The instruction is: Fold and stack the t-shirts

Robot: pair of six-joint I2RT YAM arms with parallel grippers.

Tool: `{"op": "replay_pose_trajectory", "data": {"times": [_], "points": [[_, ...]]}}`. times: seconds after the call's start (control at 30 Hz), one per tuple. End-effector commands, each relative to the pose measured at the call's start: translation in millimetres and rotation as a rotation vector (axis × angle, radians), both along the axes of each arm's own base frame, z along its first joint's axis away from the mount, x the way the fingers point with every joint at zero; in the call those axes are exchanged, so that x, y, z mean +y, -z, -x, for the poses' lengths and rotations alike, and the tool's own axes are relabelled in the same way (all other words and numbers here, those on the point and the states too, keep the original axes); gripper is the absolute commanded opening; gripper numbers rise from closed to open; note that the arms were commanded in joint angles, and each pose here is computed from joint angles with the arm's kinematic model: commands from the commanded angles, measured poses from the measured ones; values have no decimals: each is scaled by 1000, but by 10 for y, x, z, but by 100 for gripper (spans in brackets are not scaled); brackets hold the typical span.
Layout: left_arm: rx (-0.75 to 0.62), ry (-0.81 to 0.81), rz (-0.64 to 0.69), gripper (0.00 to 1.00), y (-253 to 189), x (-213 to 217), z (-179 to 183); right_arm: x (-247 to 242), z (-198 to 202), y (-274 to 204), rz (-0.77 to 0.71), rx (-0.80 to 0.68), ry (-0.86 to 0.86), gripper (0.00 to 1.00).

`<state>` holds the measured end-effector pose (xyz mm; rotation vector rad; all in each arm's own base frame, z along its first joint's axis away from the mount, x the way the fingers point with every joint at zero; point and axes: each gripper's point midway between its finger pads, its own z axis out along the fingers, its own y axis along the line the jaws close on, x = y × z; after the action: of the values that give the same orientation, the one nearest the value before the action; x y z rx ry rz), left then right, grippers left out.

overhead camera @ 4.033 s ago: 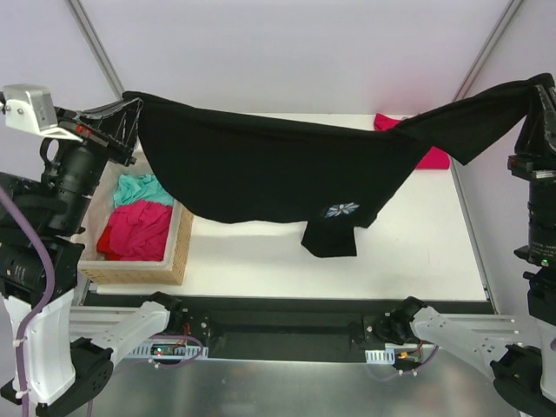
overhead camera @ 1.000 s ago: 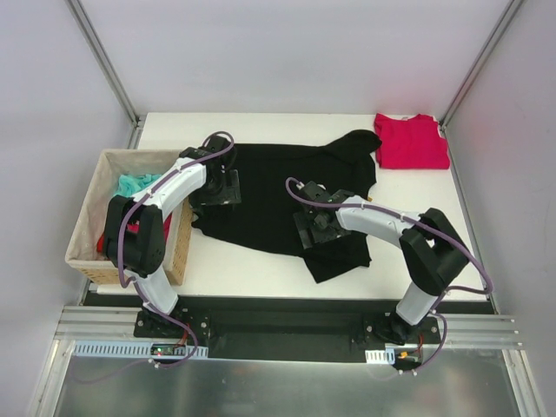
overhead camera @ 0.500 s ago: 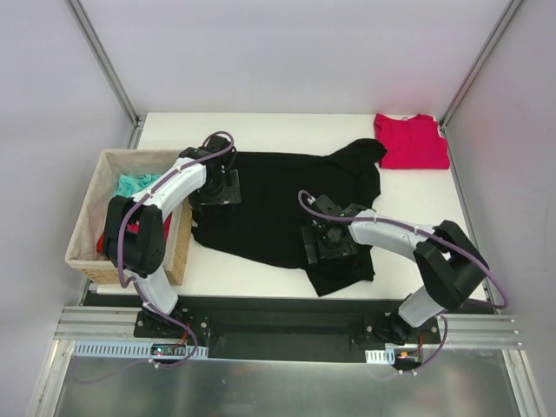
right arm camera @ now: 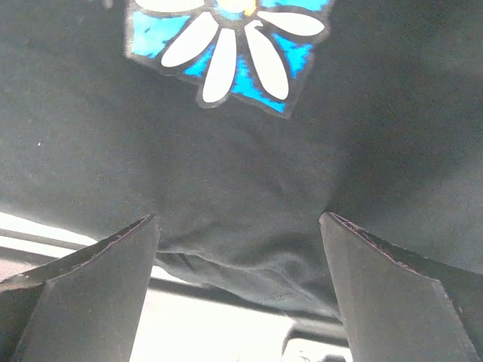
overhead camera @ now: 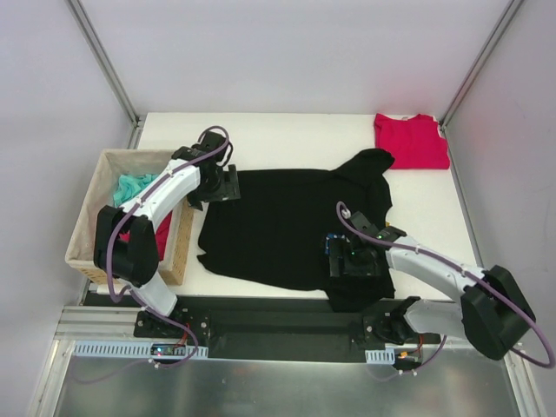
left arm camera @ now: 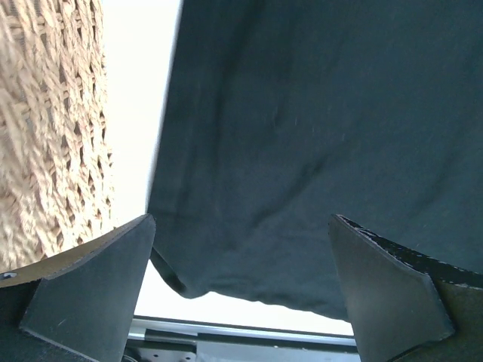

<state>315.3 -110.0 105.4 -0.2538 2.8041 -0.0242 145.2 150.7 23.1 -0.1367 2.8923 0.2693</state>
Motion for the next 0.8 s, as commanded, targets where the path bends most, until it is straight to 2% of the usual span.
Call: {"op": "replay_pose_trajectory", "data": {"times": [0.0, 0.23, 0.3, 0.37, 0.43, 0.5, 0.63, 0.77], "points": [[-36, -40, 35, 99, -194, -2, 16, -301, 306, -25, 45, 87, 61, 93], [-23, 0, 71, 99, -147, -193, 11, -292, 219, -165, 14, 46, 63, 93], [-49, 51, 119, 99, -247, -354, -23, -209, 50, -339, 5, -8, 44, 94], [-122, 108, 166, 99, -477, -534, -127, -254, -124, -436, 68, -62, 22, 94], [-132, 182, 198, 99, -564, -737, -94, -193, -366, -598, 93, -117, 8, 94], [-90, 205, 224, 99, -479, -855, -4, -88, -599, -767, 103, -170, -9, 94], [40, 193, 182, 99, -10, -859, 252, 83, -919, -1030, 90, -246, -25, 94], [92, 175, 141, 99, 249, -825, 401, 96, -1136, -1267, 128, -311, -41, 94]]}}
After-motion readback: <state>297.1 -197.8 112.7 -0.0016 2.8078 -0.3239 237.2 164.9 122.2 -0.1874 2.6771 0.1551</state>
